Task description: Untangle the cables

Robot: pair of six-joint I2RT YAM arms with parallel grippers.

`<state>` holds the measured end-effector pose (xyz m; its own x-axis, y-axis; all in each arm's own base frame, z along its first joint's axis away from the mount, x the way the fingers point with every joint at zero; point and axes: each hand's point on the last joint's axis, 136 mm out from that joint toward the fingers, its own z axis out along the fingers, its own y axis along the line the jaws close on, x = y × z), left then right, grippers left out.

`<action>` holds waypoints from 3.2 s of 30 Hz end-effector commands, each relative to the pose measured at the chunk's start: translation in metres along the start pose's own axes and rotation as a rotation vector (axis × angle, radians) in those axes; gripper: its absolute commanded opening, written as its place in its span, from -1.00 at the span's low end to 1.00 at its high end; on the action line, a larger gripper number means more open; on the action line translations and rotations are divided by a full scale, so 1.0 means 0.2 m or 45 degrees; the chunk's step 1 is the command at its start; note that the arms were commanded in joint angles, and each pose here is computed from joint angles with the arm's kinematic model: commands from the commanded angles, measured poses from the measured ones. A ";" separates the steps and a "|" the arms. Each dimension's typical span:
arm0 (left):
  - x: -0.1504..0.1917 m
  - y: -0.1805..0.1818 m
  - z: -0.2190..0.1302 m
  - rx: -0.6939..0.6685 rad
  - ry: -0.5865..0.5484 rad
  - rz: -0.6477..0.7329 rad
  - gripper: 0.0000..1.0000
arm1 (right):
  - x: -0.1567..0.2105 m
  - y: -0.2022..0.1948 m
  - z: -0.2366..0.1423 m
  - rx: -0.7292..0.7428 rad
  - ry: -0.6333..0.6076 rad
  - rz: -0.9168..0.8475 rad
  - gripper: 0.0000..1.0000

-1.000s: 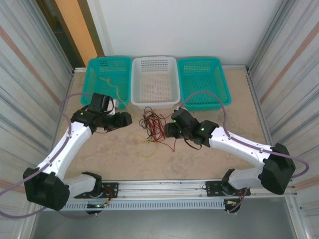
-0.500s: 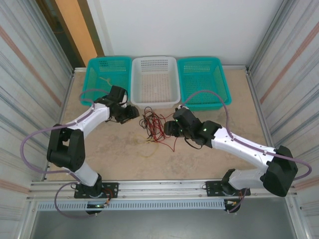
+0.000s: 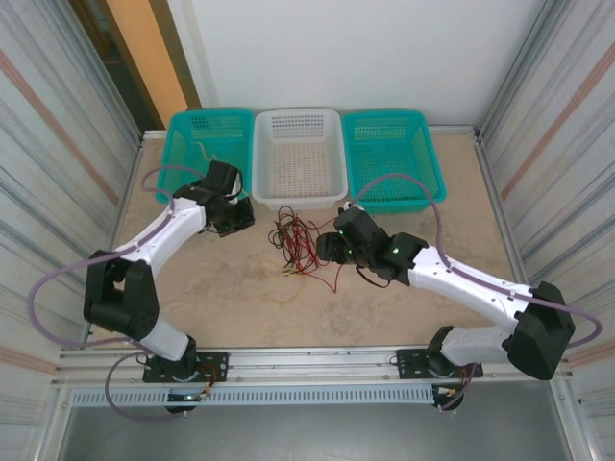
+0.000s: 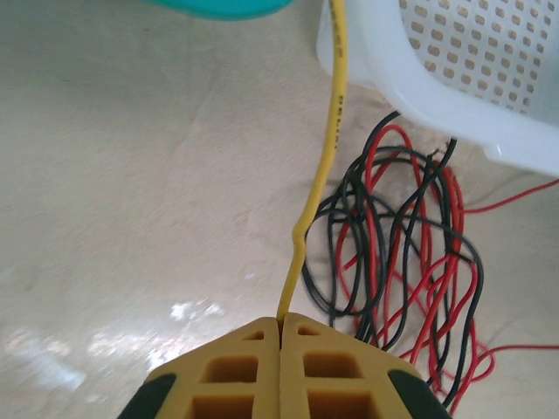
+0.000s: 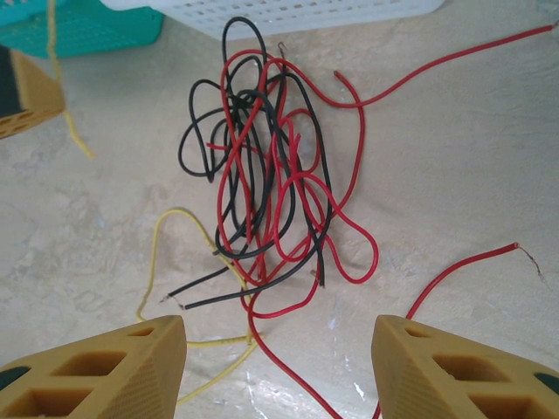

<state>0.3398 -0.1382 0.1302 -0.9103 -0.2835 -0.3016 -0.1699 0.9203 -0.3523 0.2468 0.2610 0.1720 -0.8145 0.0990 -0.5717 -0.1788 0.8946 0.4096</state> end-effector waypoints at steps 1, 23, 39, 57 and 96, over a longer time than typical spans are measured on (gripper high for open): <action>0.05 0.13 -0.16 -0.142 -0.023 0.088 -1.00 | -0.04 0.02 -0.05 -0.031 -0.050 0.003 0.14; -0.06 0.27 -0.31 0.016 -0.012 0.027 -0.30 | -0.07 0.04 -0.08 -0.042 -0.064 0.007 0.14; 0.08 0.08 -0.64 0.031 -0.155 0.209 0.11 | 0.02 0.15 0.08 -0.056 0.084 -0.039 0.17; 0.72 -0.17 -0.14 0.355 0.170 0.154 0.23 | 0.26 0.19 0.34 0.090 0.324 -0.037 0.18; 0.45 -0.02 -0.49 0.451 -0.085 -0.080 0.32 | 0.47 0.22 0.49 0.218 0.566 -0.669 0.01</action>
<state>0.2243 -0.1382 0.1908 -0.8531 -0.4196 -0.3102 -0.1184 0.7346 -0.6680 0.2079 0.3525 0.0619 -0.8488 -0.4482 -0.2804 -0.4957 0.8592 0.1270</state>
